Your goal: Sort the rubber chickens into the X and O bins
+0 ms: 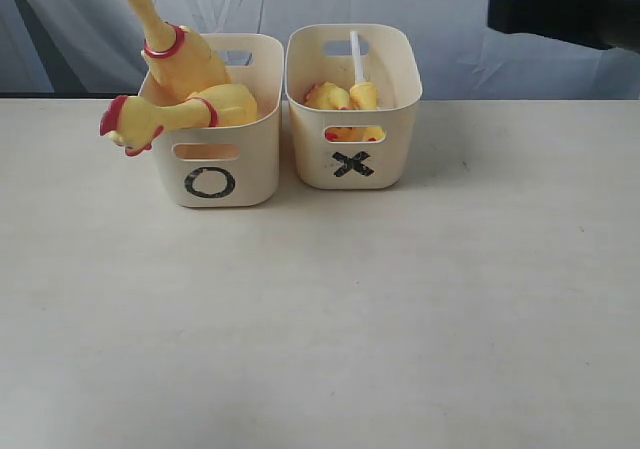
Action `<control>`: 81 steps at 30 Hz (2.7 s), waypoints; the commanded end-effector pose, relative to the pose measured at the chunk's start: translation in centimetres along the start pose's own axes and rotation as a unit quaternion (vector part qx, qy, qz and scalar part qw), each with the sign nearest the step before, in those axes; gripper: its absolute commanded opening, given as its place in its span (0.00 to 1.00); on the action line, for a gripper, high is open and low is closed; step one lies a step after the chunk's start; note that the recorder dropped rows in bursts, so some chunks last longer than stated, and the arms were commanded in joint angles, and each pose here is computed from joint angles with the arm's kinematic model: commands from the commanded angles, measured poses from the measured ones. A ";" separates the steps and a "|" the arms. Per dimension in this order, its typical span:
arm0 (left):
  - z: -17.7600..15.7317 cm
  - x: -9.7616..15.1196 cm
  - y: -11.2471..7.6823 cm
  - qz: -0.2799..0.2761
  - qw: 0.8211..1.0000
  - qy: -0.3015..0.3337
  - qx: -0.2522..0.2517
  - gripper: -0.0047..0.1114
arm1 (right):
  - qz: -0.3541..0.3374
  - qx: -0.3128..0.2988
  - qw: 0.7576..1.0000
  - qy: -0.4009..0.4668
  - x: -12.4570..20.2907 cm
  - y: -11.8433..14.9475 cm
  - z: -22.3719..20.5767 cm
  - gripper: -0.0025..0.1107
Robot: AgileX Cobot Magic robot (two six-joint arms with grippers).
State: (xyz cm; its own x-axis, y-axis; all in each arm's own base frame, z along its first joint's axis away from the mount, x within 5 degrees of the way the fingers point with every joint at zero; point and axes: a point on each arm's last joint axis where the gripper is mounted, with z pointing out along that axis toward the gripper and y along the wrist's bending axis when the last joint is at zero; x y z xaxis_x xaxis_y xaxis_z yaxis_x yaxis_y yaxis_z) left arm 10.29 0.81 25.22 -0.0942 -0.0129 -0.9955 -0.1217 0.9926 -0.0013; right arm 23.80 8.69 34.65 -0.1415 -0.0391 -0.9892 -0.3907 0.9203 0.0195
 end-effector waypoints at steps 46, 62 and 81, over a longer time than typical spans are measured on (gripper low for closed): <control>-6.9 -2.2 2.9 -0.058 0.970 -0.213 -0.098 0.04 | 0.129 0.069 0.961 -0.234 5.9 0.2 -23.1 0.01; -6.9 -2.2 2.8 -0.058 0.971 -0.213 -0.097 0.04 | 0.149 0.119 0.968 -0.166 7.2 -0.6 -22.7 0.01; -6.9 -2.2 2.8 -0.057 0.971 -0.212 -0.094 0.04 | 0.146 0.250 0.939 -0.187 7.2 -1.0 -23.3 0.01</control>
State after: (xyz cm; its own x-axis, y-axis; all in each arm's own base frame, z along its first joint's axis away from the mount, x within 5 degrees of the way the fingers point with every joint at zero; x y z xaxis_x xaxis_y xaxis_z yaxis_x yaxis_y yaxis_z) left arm 3.46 2.73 28.16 0.3370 -0.0297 -0.9410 -0.2829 0.9501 -0.1313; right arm 2.05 -1.42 31.03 0.1736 0.3119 -0.9341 0.0472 0.9448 0.3242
